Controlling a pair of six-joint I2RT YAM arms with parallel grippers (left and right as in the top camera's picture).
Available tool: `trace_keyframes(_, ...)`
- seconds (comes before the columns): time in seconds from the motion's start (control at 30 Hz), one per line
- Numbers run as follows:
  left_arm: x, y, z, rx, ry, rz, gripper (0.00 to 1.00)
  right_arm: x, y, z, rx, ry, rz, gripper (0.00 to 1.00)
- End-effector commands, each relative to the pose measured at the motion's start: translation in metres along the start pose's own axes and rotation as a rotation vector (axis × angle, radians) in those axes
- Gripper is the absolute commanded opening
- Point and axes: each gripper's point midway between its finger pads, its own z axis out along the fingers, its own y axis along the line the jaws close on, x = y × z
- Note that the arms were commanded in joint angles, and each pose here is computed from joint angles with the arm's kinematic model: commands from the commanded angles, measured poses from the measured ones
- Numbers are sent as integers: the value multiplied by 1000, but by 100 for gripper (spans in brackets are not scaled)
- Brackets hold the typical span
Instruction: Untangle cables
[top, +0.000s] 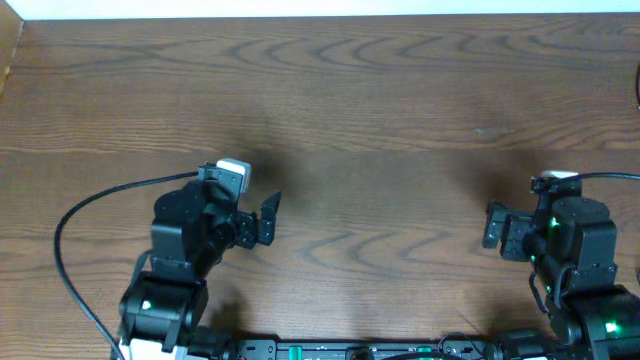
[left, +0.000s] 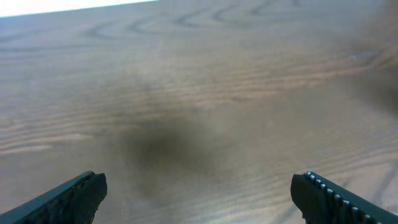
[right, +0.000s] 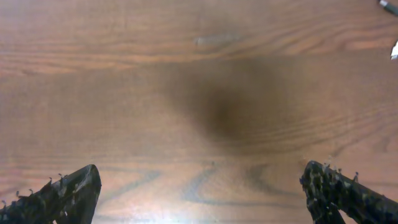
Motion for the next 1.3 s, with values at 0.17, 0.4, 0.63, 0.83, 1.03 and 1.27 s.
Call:
trace_keyframes(0.17, 6, 4, 0, -22, 23, 5, 100, 18, -3, -1, 11, 68, -1, 99)
trace_keyframes(0.4, 14, 15, 3, -83, 61, 4, 100, 24, -4, -1, 16, 93, -5, 99)
trace_keyframes(0.63, 10, 18, -1, -118, 41, 19, 100, 24, -4, -1, 16, 94, -5, 99)
trace_keyframes(0.83, -8, 35, -31, -211, -85, 4, 100, 24, -4, -1, 16, 94, -5, 99)
trace_keyframes(1.03, -22, 45, -65, -271, -218, -20, 100, 24, -4, -1, 16, 93, -5, 99)
trace_keyframes(1.27, -10, 42, -80, -285, -250, -20, 100, 24, -4, -1, 16, 93, -5, 99)
